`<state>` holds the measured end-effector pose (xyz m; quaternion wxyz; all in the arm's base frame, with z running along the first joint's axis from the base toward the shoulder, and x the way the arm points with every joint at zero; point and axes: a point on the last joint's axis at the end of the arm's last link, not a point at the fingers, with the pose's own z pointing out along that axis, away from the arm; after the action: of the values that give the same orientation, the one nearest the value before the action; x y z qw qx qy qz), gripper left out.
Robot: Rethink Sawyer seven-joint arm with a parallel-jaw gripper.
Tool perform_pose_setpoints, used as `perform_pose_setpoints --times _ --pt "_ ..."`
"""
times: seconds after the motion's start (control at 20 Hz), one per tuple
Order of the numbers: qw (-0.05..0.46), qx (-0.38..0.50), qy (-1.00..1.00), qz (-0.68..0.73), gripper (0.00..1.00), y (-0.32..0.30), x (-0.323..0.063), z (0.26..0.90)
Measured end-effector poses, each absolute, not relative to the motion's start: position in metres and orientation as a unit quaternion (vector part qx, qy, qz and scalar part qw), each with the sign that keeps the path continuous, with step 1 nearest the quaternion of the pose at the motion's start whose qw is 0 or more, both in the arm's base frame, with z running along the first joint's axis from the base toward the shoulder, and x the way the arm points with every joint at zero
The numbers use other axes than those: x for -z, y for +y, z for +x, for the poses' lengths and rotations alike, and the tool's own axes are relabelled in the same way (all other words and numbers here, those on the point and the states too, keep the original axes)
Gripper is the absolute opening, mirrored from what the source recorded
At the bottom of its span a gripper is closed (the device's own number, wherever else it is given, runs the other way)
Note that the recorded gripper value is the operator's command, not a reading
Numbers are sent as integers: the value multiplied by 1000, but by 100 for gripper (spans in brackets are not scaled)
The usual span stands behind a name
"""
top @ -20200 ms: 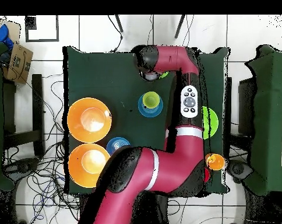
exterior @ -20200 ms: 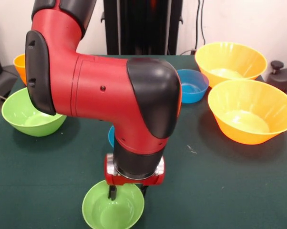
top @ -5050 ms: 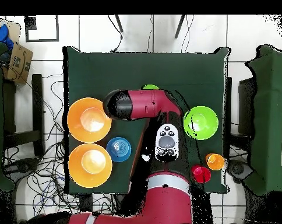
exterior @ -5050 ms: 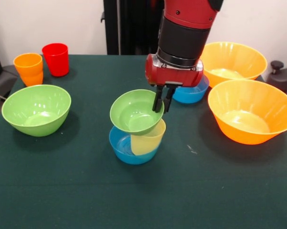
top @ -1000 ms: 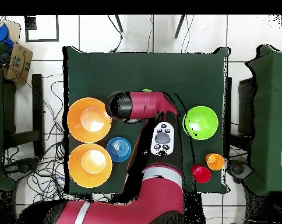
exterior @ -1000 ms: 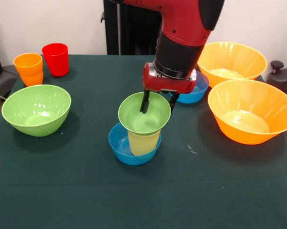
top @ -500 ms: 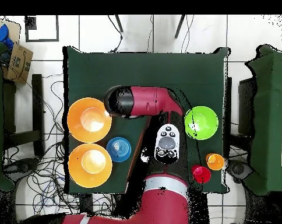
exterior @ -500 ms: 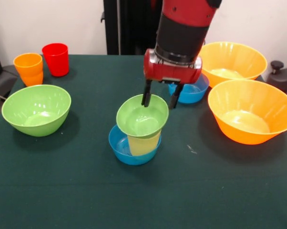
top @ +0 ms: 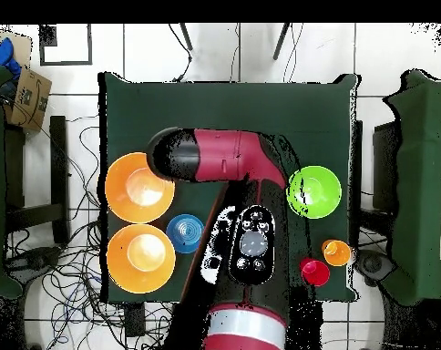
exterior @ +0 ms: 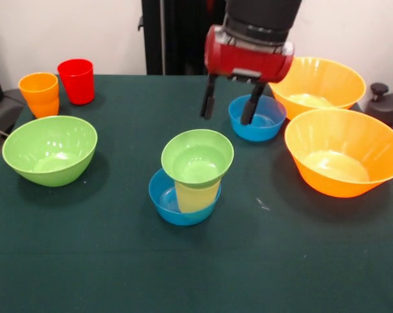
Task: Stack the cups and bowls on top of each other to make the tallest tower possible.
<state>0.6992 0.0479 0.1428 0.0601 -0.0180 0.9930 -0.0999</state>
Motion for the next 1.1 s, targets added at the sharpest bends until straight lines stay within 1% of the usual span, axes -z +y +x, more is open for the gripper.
perform_pose_setpoints --times 0.25,0.55,0.8,1.1 --pt "69 112 991 9 100 74 -159 693" --pt "78 106 988 78 100 105 -163 688" --pt "78 82 976 187 100 139 -150 683" --pt "71 74 964 245 100 157 -128 678"
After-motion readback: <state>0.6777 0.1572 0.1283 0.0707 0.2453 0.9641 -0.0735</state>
